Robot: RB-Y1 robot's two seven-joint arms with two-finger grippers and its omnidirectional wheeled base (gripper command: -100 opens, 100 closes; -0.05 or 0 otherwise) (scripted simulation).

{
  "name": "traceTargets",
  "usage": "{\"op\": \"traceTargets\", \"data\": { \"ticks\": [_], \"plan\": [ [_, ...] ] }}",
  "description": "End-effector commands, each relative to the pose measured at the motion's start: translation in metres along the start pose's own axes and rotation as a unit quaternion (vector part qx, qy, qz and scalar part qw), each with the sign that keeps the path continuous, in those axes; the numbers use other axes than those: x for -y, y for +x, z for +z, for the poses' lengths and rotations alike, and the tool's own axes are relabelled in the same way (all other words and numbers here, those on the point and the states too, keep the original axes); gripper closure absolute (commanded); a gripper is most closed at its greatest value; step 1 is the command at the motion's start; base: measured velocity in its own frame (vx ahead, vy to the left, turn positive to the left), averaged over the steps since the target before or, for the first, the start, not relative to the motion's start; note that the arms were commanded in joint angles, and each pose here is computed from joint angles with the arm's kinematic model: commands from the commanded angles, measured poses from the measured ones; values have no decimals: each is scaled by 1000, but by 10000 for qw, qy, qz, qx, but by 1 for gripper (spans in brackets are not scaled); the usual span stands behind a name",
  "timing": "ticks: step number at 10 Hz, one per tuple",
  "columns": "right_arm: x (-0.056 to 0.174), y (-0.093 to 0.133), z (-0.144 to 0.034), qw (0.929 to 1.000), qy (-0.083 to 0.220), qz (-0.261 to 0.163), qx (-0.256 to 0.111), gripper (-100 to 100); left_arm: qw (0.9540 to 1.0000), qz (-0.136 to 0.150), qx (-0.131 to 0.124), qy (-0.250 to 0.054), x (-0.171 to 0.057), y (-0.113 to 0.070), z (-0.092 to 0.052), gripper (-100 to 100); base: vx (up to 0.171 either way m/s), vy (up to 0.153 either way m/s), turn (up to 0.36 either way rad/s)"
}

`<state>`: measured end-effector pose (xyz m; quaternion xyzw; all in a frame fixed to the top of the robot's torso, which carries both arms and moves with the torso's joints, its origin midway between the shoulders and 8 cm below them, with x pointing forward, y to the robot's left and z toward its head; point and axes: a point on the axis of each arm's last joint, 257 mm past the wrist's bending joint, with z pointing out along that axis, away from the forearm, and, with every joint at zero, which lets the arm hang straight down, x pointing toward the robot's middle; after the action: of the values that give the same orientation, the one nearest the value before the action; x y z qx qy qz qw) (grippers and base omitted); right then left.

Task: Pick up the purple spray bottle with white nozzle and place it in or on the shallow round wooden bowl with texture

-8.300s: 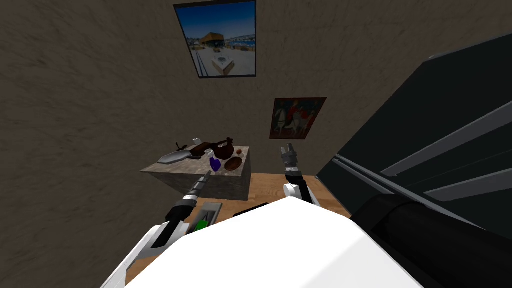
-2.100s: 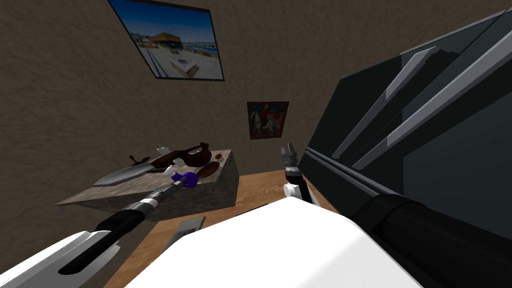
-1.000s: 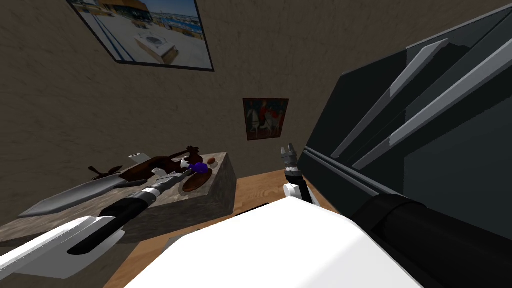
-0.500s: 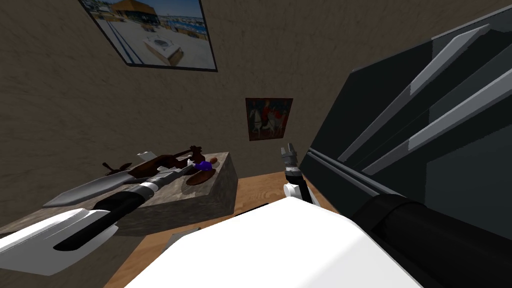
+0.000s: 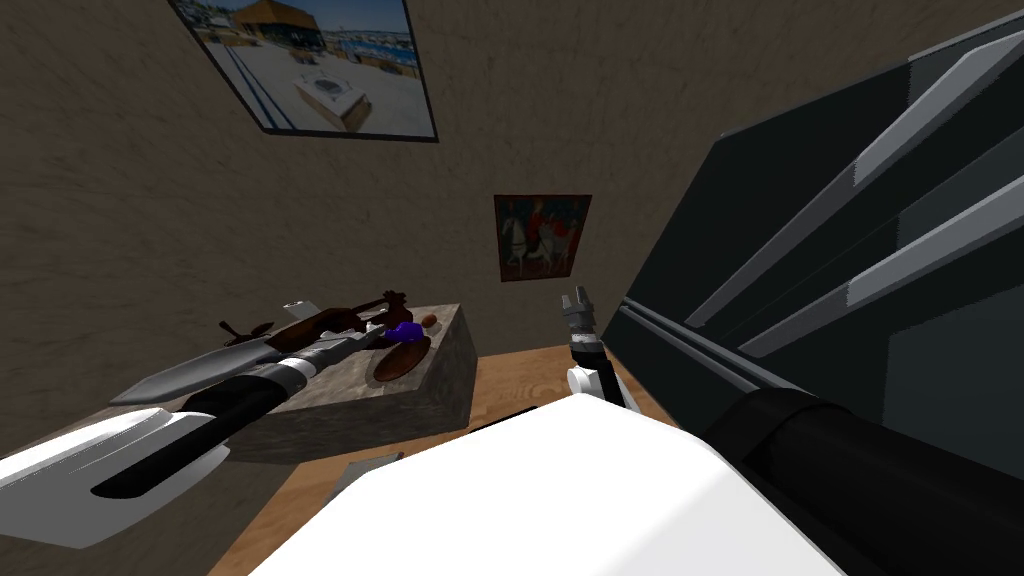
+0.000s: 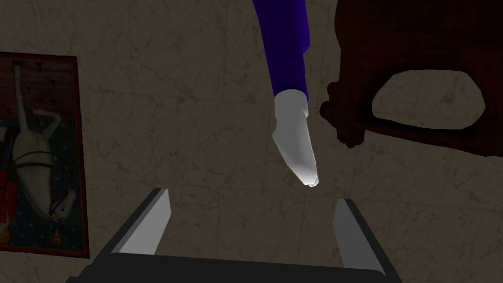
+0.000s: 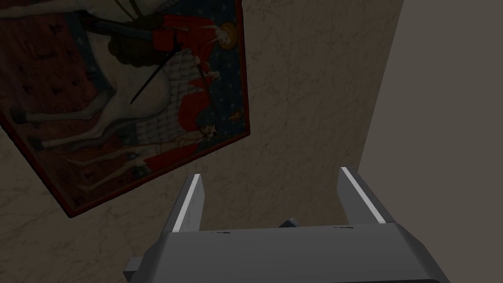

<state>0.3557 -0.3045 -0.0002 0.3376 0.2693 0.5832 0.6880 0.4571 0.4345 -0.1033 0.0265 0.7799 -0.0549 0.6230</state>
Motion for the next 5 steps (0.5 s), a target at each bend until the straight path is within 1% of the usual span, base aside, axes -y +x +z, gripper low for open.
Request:
{"op": "traceTargets", "data": {
  "ticks": [1,5],
  "plan": [
    [0,0,0,10000,0,0,0,0,10000,0,0,0,0,0,0,0,0,0,0],
    [0,0,0,10000,0,0,0,0,10000,-1,-1,-2,0,0,0,0,0,0,0]
  ]
}}
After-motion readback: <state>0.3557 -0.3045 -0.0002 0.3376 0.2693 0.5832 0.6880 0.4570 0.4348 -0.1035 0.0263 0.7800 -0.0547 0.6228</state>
